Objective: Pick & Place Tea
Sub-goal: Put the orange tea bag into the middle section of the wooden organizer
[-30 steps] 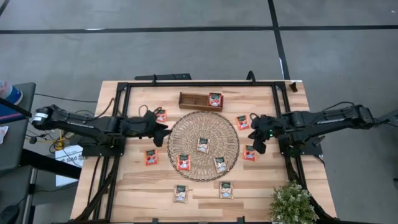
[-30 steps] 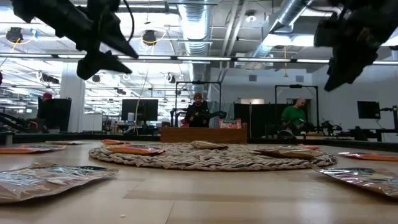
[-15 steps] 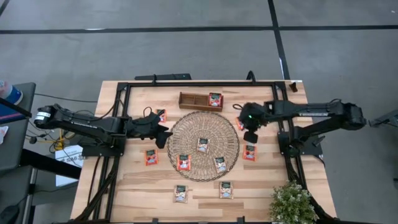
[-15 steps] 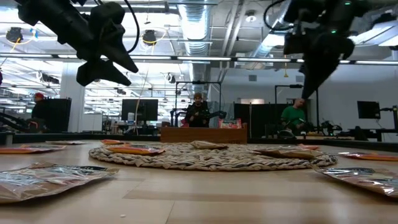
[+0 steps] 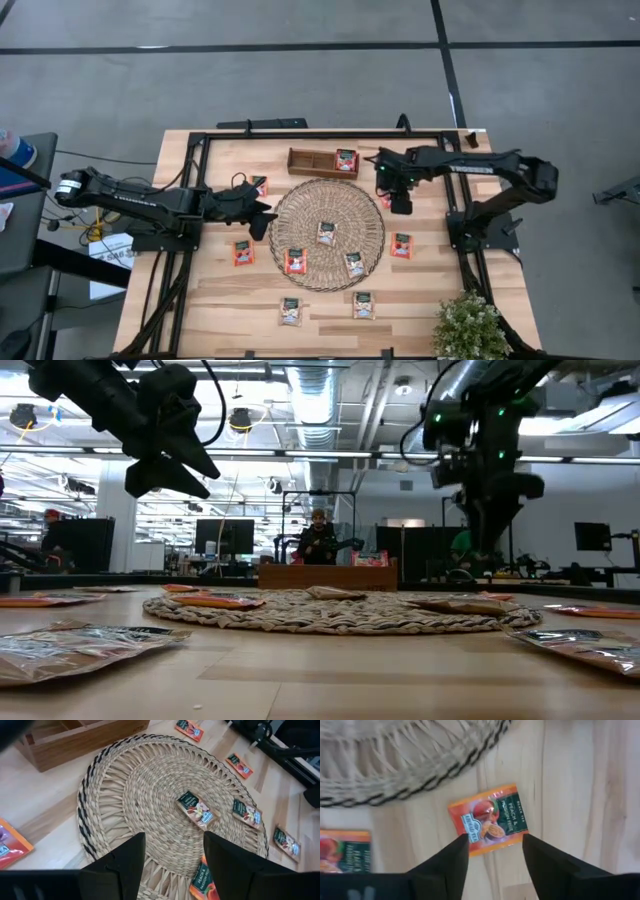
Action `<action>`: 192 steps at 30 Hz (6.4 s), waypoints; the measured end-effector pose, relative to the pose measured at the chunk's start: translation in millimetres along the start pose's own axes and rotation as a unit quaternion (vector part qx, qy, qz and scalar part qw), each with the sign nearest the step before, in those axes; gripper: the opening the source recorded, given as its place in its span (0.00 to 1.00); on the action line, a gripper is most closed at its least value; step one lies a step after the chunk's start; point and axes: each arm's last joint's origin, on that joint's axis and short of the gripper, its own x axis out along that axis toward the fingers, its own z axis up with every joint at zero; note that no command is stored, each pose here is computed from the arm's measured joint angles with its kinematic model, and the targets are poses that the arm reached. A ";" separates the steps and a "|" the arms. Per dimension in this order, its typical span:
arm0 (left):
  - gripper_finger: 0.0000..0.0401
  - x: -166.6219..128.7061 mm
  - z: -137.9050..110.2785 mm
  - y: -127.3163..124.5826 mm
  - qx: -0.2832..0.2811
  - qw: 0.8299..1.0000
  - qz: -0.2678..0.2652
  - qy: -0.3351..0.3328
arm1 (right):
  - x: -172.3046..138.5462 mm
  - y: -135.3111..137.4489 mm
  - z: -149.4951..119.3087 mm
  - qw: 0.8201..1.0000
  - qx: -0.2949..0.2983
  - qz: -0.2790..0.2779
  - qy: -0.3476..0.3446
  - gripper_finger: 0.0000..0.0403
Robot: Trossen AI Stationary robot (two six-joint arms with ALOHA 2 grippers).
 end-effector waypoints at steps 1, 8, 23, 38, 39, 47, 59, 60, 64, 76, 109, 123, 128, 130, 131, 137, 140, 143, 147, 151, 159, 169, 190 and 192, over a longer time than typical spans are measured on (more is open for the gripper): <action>0.48 0.0 0.0 0.0 0.004 1.000 0.000 0.000 | 4.3 -2.2 0.2 1.000 0.000 0.003 0.009 0.47; 0.48 0.0 0.3 0.5 0.013 1.000 0.006 -0.005 | 30.1 -13.2 9.9 0.999 0.000 0.016 0.046 0.45; 0.48 0.0 -0.3 1.2 0.020 1.000 0.011 -0.002 | 67.7 -32.5 29.9 0.994 -0.032 0.040 0.093 0.39; 0.48 -0.1 -0.7 1.9 0.034 0.999 0.018 -0.003 | 83.5 -40.0 24.3 0.990 0.013 0.063 0.122 0.23; 0.48 -0.1 -0.7 1.9 0.034 0.999 0.018 -0.003 | 83.0 -39.9 24.0 0.991 0.015 0.062 0.121 0.19; 0.48 -0.1 -0.8 2.0 0.034 0.999 0.018 -0.003 | 82.8 -40.0 22.9 0.989 0.044 0.062 0.128 0.01; 0.48 -0.1 -1.0 2.1 0.034 0.999 0.019 -0.002 | 42.5 -43.5 45.8 0.992 0.040 0.045 0.111 0.01; 0.48 -0.1 -1.1 2.2 0.035 0.999 0.019 -0.001 | 34.4 -42.2 47.4 0.993 0.035 0.032 0.106 0.00; 0.48 -0.1 -1.7 2.7 0.036 0.999 0.021 0.002 | -2.7 -34.6 49.7 0.996 0.029 -0.036 0.078 0.00; 0.48 -0.3 0.0 5.2 0.045 0.997 0.062 -0.028 | -80.7 -4.6 98.7 0.935 0.061 -0.255 -0.237 0.00; 0.48 -0.7 -0.6 8.0 0.067 0.993 0.093 -0.036 | 61.8 -30.8 194.3 0.899 0.051 -0.407 -0.155 0.00; 0.48 -0.9 0.2 8.7 0.068 0.991 0.106 -0.046 | 64.4 -30.9 192.3 0.911 0.057 -0.376 -0.160 0.00; 0.48 -0.9 0.3 8.8 0.068 0.991 0.108 -0.048 | 65.5 -32.5 191.3 0.915 0.055 -0.365 -0.160 0.00; 0.48 -0.9 0.3 8.8 0.068 0.991 0.108 -0.048 | 65.1 -31.1 192.1 0.915 0.053 -0.365 -0.163 0.00; 0.48 -0.9 0.3 8.8 0.068 0.991 0.108 -0.048 | 65.1 -30.9 192.3 0.915 0.052 -0.364 -0.164 0.00; 0.48 -0.9 0.3 8.8 0.068 0.991 0.108 -0.048 | 65.4 -31.3 192.0 0.917 0.050 -0.361 -0.163 0.00; 0.48 -0.9 0.3 8.8 0.068 0.991 0.108 -0.048 | 65.4 -31.7 191.8 0.917 0.050 -0.361 -0.162 0.02; 0.48 -0.9 0.3 8.8 0.068 0.991 0.108 -0.048 | 65.7 -33.5 191.5 0.919 0.049 -0.354 -0.165 0.06; 0.48 -0.9 0.3 8.8 0.068 0.991 0.108 -0.048 | 65.9 -33.2 191.7 0.922 0.047 -0.346 -0.168 0.13; 0.48 -0.9 0.3 8.7 0.068 0.991 0.108 -0.048 | 66.0 -34.0 191.5 0.922 0.037 -0.348 -0.164 0.16; 0.48 -0.9 0.3 8.7 0.068 0.991 0.107 -0.048 | 66.4 -36.2 190.6 0.923 0.022 -0.350 -0.156 0.17; 0.48 -0.9 0.2 8.6 0.068 0.991 0.106 -0.047 | 68.2 -40.8 186.2 0.926 -0.021 -0.357 -0.120 0.12; 0.48 -0.9 0.2 8.6 0.068 0.991 0.106 -0.047 | 69.0 -35.9 188.5 0.934 -0.076 -0.326 -0.127 0.18; 0.48 -0.9 0.2 8.6 0.068 0.991 0.106 -0.047 | 68.9 -35.9 188.5 0.934 -0.076 -0.326 -0.127 0.20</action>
